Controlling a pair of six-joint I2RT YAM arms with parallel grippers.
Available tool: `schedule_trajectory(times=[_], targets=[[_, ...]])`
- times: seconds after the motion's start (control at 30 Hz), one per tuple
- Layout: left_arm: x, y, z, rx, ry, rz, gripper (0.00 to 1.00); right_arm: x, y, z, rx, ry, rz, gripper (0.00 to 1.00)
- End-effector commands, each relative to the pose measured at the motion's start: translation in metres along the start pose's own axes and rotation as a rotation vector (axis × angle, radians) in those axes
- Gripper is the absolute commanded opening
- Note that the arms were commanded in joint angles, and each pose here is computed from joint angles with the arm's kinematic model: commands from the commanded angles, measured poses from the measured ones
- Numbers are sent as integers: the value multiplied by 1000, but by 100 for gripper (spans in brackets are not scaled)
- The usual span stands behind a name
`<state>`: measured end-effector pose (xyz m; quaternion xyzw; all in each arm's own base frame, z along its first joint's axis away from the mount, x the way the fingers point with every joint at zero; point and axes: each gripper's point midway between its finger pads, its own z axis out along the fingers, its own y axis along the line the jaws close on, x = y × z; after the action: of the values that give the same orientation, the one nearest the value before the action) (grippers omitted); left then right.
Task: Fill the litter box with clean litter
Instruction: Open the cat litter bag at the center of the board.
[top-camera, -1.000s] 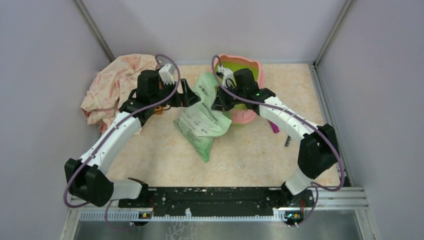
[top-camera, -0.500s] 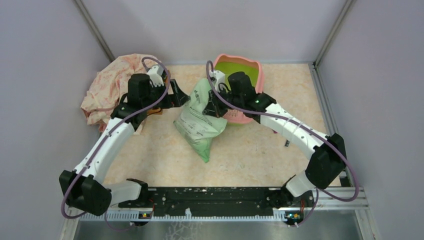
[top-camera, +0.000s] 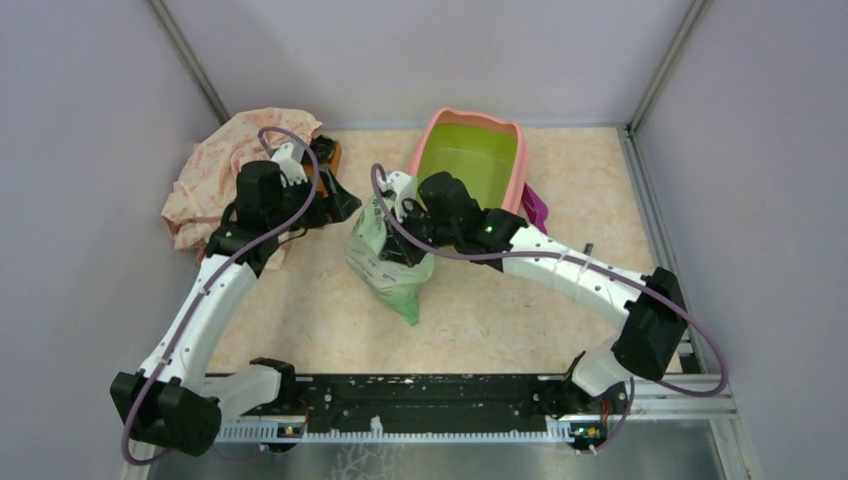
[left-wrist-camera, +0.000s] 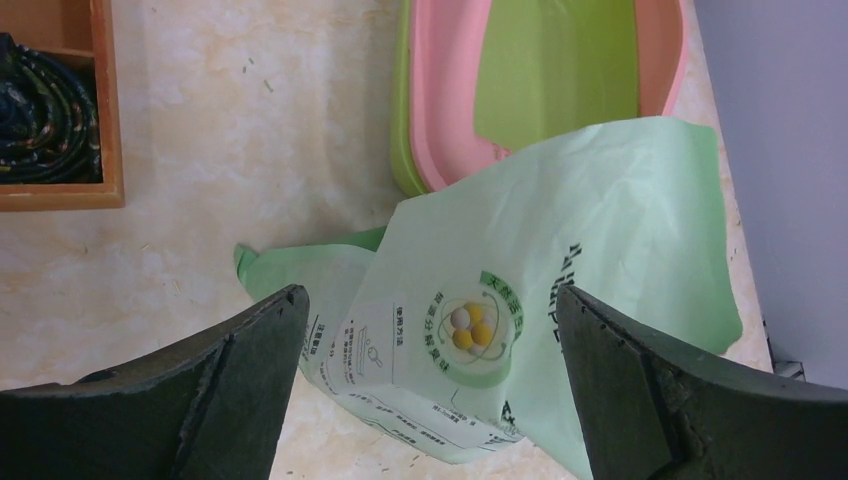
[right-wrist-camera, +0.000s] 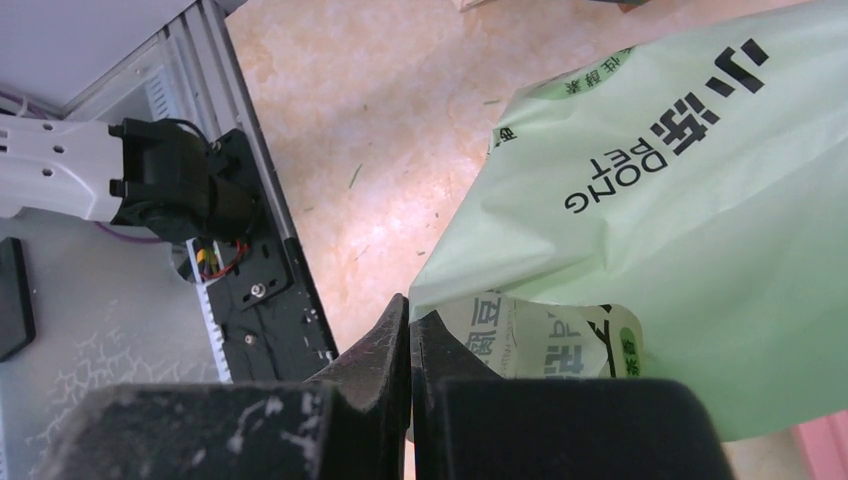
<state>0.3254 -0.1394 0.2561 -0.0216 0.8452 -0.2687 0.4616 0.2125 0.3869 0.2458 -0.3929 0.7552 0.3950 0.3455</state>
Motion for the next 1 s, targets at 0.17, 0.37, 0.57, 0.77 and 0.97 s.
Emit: schedule_trajectory(times=[0.17,0.37,0.57,0.77,0.97], targets=[[19,4,-8,9,34,-33,99,-17,45,14,-33,-32,-81,0],[32,-4,-18,57,48,-69,99,3,68,27,-53,28,-120,0],[47,-7,-23,90,80,-103,99,23,81,40,-67,71,-122,0],[75,6,-21,70,112,-130,95,34,63,43,31,87,-102,0],[88,15,-16,51,130,-135,36,30,56,34,79,79,-109,0]])
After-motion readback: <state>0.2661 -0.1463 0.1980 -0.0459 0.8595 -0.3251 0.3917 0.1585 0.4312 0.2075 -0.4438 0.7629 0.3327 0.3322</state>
